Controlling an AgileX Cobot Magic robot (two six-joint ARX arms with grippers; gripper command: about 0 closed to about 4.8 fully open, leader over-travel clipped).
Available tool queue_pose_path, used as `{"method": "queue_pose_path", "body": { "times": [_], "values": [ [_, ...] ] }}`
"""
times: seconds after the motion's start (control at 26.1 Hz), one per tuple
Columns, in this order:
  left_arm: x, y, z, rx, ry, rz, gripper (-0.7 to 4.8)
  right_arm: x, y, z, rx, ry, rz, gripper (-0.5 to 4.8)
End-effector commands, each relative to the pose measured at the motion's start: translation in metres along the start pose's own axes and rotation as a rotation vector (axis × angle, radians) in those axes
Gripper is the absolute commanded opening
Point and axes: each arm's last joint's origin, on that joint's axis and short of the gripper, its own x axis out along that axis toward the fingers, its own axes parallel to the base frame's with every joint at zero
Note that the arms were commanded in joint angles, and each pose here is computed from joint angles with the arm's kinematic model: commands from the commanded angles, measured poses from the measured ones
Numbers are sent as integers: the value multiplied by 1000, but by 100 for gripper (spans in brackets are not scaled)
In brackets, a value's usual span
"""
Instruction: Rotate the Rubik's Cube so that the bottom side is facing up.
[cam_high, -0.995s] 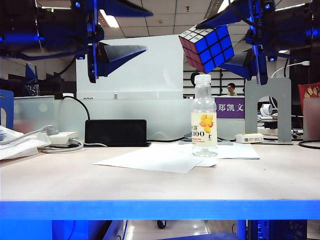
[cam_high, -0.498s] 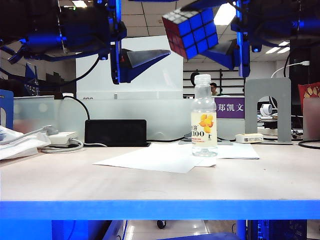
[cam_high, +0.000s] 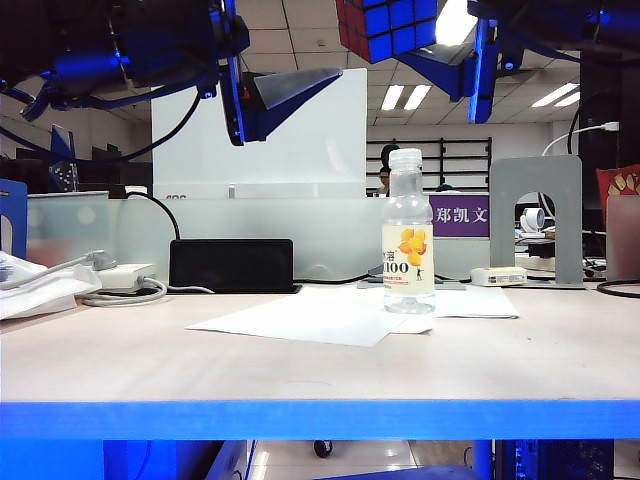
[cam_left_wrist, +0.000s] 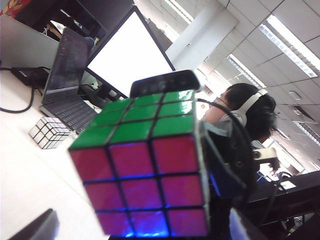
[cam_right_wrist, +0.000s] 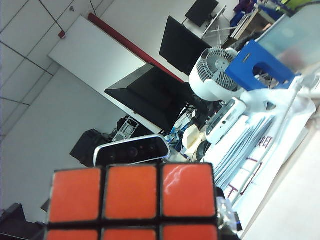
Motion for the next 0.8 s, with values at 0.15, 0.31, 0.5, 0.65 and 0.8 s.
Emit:
{"method": "queue_pose_path", "body": {
  "times": [0.15,0.31,0.5,0.65,0.8],
  "values": [
    [1,-6,5,3,-28,-53,477,11,12,-10,-3,21,73,233],
    [4,-7,8,-3,-24,-65,476,14,14,-14,1,22,80,233],
    [4,-7,8,-2,-22,-68,474,14,14,-13,1,19,85,232],
    [4,-7,8,-15,-25,-70,463,14,15,-13,1,7,85,232],
    [9,-11,6,-36,-24,-86,461,15,16,-15,5,10,89,232]
  ]
}}
